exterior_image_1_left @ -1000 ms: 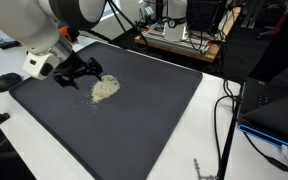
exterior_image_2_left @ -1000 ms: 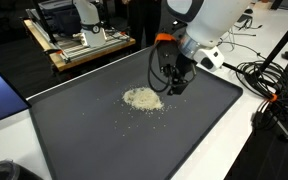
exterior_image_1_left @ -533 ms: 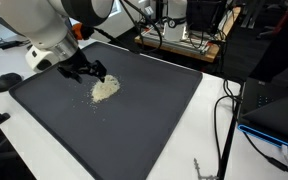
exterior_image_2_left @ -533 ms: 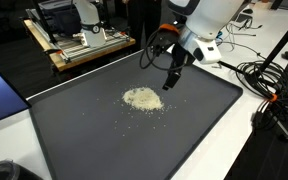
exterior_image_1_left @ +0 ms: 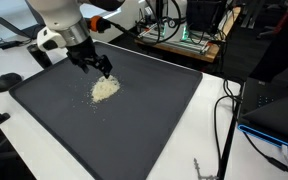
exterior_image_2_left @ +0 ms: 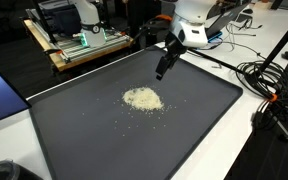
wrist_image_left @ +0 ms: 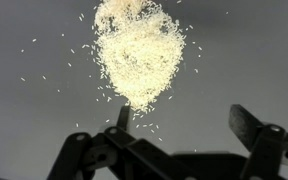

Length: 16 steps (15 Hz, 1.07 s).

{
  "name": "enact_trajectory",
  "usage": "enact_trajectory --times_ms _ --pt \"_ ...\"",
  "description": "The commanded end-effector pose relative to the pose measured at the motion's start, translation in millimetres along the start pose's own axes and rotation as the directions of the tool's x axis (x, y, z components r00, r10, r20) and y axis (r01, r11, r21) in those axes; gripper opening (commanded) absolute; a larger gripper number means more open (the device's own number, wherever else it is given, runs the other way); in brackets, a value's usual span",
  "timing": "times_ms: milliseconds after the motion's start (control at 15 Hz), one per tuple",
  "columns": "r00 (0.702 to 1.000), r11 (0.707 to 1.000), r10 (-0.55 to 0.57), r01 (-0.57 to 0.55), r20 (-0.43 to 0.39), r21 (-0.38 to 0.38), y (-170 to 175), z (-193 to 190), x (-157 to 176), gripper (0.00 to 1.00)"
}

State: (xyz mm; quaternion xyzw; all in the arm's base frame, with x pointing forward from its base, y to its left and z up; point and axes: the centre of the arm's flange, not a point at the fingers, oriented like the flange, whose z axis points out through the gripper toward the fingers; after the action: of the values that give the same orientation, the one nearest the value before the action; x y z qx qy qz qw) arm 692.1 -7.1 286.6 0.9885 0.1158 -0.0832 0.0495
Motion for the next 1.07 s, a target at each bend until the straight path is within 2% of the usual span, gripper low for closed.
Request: enact_trajectory --times_ms 0,467,800,1000 --pt "0.993 0.996 0.087 -0.088 -0.08 -0.007 -13.6 6.3 -70.1 1.0" --pt "0.959 0.995 0.101 -0.105 -0.263 0.001 -5.4 50.8 -107.3 1.0" --pt "0.938 0.994 0.101 -0.107 -0.331 -0.001 5.3 86.2 -123.8 1.0" --pt "0.941 0.996 0.079 -0.089 -0.328 -0.016 11.5 86.5 -123.0 1.0"
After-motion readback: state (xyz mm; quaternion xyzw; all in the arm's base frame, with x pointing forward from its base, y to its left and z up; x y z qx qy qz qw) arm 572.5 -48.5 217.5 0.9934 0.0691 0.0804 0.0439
